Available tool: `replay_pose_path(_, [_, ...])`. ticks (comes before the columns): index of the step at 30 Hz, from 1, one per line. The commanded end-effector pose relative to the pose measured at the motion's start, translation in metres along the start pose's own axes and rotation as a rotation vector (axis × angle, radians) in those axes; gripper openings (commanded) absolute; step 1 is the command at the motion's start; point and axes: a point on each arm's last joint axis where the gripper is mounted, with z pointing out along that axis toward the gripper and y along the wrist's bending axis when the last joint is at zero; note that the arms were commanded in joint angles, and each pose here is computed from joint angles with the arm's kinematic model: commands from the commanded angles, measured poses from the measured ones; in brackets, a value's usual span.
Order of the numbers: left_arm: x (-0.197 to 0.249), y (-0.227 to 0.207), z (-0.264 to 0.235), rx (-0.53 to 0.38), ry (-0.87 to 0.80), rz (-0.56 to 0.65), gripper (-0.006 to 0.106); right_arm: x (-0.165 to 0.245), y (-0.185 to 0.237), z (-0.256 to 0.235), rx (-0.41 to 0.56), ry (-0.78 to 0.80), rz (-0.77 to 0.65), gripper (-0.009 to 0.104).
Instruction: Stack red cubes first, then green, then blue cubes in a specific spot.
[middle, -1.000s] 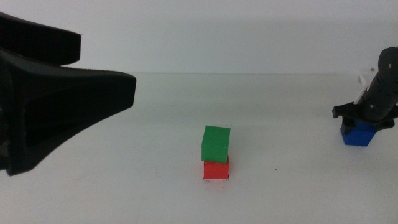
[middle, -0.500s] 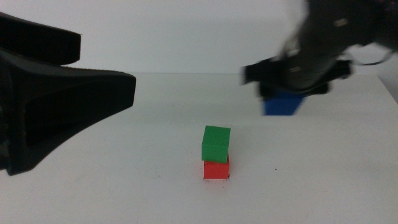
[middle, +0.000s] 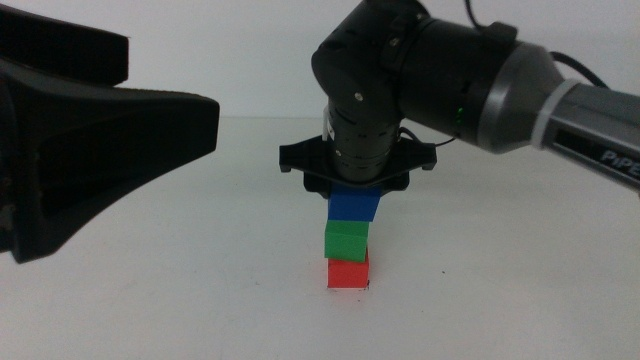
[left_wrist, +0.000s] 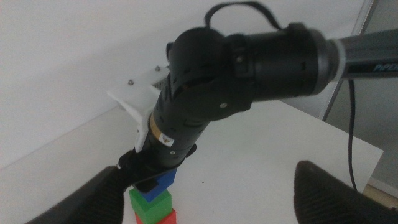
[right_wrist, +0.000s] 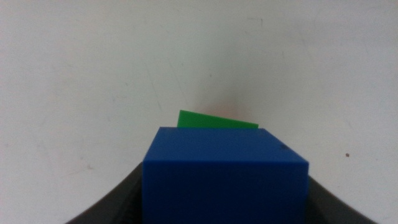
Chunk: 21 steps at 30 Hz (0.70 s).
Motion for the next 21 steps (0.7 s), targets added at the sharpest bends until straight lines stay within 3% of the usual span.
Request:
replay_pose_path(1, [-0.001, 0.0, -0.001, -0.004, -0.014, 0.005, 0.094, -0.002, 0.0, 0.002, 0.014, -0.006, 0.007, -0.001])
replay_pose_path(15, [-0.002, 0.0, -0.001, -0.006, -0.027, 0.004, 0.094, 0.004, 0.008, 0.038, 0.072, 0.05, -0.009, 0.003])
replay_pose_path(19, [-0.002, 0.0, -0.001, -0.007, -0.031, 0.004, 0.094, 0.002, 0.006, 0.04, 0.077, 0.049, -0.005, 0.018])
replay_pose_path(20, [-0.003, 0.0, -0.001, -0.007, -0.036, 0.004, 0.094, 0.001, 0.005, 0.04, 0.08, 0.047, -0.004, 0.041])
replay_pose_path(21, [-0.003, 0.001, -0.001, -0.008, -0.038, 0.004, 0.094, 0.001, 0.005, 0.04, 0.08, 0.047, -0.004, 0.051])
